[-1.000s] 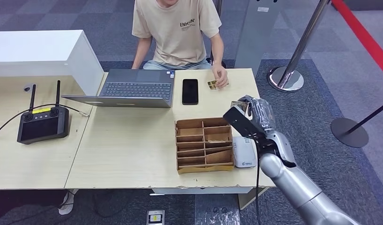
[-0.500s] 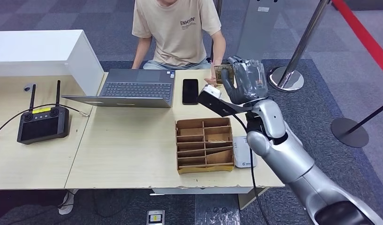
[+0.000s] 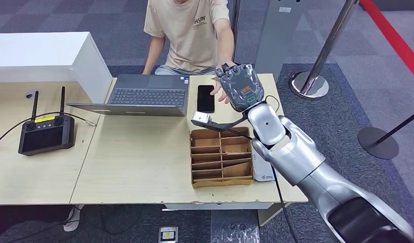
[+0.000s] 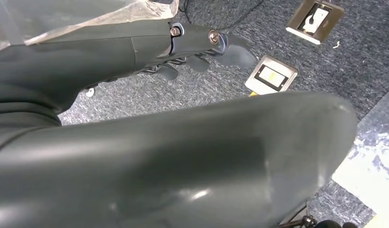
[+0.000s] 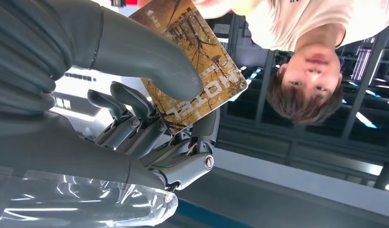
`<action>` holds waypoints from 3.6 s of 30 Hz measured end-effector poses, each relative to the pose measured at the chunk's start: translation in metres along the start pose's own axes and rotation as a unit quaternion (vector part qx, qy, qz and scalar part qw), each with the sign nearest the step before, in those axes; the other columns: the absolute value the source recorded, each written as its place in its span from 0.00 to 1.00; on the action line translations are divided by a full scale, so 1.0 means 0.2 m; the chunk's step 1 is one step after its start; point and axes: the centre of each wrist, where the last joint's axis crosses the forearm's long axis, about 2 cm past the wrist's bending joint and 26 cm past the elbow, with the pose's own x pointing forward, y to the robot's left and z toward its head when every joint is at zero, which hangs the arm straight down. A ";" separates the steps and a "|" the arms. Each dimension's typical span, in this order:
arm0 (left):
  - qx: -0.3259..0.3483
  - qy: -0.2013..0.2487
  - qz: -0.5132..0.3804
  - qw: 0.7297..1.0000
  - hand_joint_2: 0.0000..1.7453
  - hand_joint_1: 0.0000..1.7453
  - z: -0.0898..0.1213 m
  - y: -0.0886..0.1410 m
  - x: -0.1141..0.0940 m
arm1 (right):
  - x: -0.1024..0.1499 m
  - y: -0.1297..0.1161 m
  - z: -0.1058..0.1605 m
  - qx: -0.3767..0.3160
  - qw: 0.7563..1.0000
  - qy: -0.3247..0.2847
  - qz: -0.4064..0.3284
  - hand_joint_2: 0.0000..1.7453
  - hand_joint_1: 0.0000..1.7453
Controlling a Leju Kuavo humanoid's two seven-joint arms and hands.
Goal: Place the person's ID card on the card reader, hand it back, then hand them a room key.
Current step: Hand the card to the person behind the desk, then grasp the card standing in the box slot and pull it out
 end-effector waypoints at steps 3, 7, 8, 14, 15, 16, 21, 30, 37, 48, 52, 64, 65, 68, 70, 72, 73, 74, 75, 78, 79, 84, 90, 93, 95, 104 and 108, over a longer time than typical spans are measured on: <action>0.000 0.000 -0.001 1.000 0.00 0.00 0.00 0.00 0.00 | 0.01 0.03 0.01 -0.002 1.000 -0.017 0.018 1.00 1.00; 0.000 -0.001 -0.002 1.000 0.00 0.00 0.00 0.00 0.00 | 0.02 0.06 0.03 0.009 1.000 -0.021 0.018 1.00 1.00; 0.000 -0.001 -0.002 1.000 0.00 0.00 0.00 0.00 0.00 | 0.02 0.07 0.03 0.013 1.000 -0.021 0.016 1.00 1.00; 0.000 -0.001 -0.002 1.000 0.00 0.00 0.00 0.00 0.00 | 0.02 0.11 0.07 0.035 0.999 -0.007 -0.008 1.00 1.00; 0.000 -0.001 -0.002 1.000 0.00 0.00 0.00 0.00 0.00 | 0.02 0.11 0.07 0.038 0.999 -0.003 -0.013 1.00 1.00; 0.000 -0.001 -0.003 1.000 0.00 0.00 0.00 0.00 0.00 | 0.02 0.12 0.08 0.041 0.999 0.001 -0.018 1.00 1.00; 0.000 0.000 -0.007 1.000 0.00 0.00 0.00 0.00 0.00 | 0.02 0.16 0.12 0.061 0.997 0.021 -0.038 1.00 0.09; 0.000 0.005 -0.004 1.000 0.00 0.00 0.00 -0.01 0.00 | 0.05 0.20 0.20 0.088 0.969 0.118 -0.196 0.00 0.00; 0.002 0.013 0.005 1.000 0.00 0.00 0.01 -0.04 -0.02 | 0.12 0.17 0.29 0.080 0.908 0.194 -0.362 0.00 0.00; 0.002 0.022 0.035 0.999 0.00 0.00 0.04 -0.11 -0.07 | 0.18 -0.02 0.50 -0.011 0.851 0.213 -0.480 1.00 0.00; 0.003 0.024 0.049 0.999 0.00 0.00 0.04 -0.12 -0.08 | 0.18 -0.08 0.57 -0.034 0.845 0.216 -0.489 1.00 0.00; 0.005 0.028 0.064 0.998 0.00 0.00 0.04 -0.12 -0.09 | 0.11 -0.15 0.67 -0.028 0.881 0.225 -0.414 1.00 0.00; 0.005 0.029 0.065 0.997 0.00 0.00 0.04 -0.12 -0.09 | 0.11 -0.15 0.68 -0.021 0.885 0.224 -0.407 1.00 0.00; 0.006 0.030 0.067 0.997 0.00 0.00 0.04 -0.11 -0.08 | 0.10 -0.14 0.70 -0.006 0.900 0.218 -0.378 1.00 0.00; 0.006 0.030 0.068 0.997 0.00 0.00 0.04 -0.11 -0.08 | 0.09 -0.13 0.71 0.001 0.908 0.214 -0.360 1.00 0.00; 0.006 0.031 0.069 0.997 0.00 0.00 0.04 -0.11 -0.08 | 0.09 -0.13 0.71 0.007 0.913 0.211 -0.349 1.00 0.00; 0.006 0.031 0.069 0.997 0.00 0.00 0.04 -0.11 -0.08 | 0.08 -0.12 0.72 0.010 0.915 0.210 -0.345 1.00 0.00; 0.006 0.031 0.069 0.997 0.00 0.00 0.04 -0.11 -0.08 | 0.08 -0.12 0.72 0.014 0.916 0.209 -0.341 1.00 0.00; 0.007 0.031 0.070 0.997 0.00 0.00 0.04 -0.11 -0.08 | 0.08 -0.12 0.72 0.017 0.918 0.208 -0.337 1.00 0.00; 0.007 0.033 0.072 0.997 0.00 0.00 0.04 -0.11 -0.08 | 0.08 -0.11 0.74 0.030 0.921 0.210 -0.328 1.00 0.00; 0.007 0.033 0.072 0.997 0.00 0.00 0.04 -0.11 -0.08 | 0.08 -0.11 0.74 0.032 0.919 0.212 -0.331 1.00 0.00; 0.010 0.035 0.073 0.997 0.00 0.00 0.03 -0.11 -0.08 | 0.10 -0.08 0.77 0.035 0.908 0.222 -0.355 1.00 0.01; 0.012 0.036 0.074 0.997 0.00 0.00 0.04 -0.11 -0.08 | 0.14 -0.06 0.82 0.040 0.889 0.234 -0.391 1.00 0.11; 0.013 0.037 0.076 0.996 0.00 0.00 0.04 -0.11 -0.08 | 0.15 -0.05 0.84 0.045 0.883 0.235 -0.403 1.00 0.06; 0.012 0.038 0.077 0.996 0.00 0.00 0.04 -0.11 -0.08 | 0.16 -0.05 0.85 0.048 0.881 0.236 -0.408 1.00 0.05; 0.013 0.038 0.080 0.996 0.00 0.00 0.04 -0.11 -0.08 | 0.17 -0.03 0.87 0.056 0.867 0.242 -0.431 1.00 0.07; 0.013 0.038 0.083 0.996 0.00 0.00 0.04 -0.11 -0.07 | 0.18 -0.03 0.88 0.060 0.862 0.246 -0.439 1.00 0.09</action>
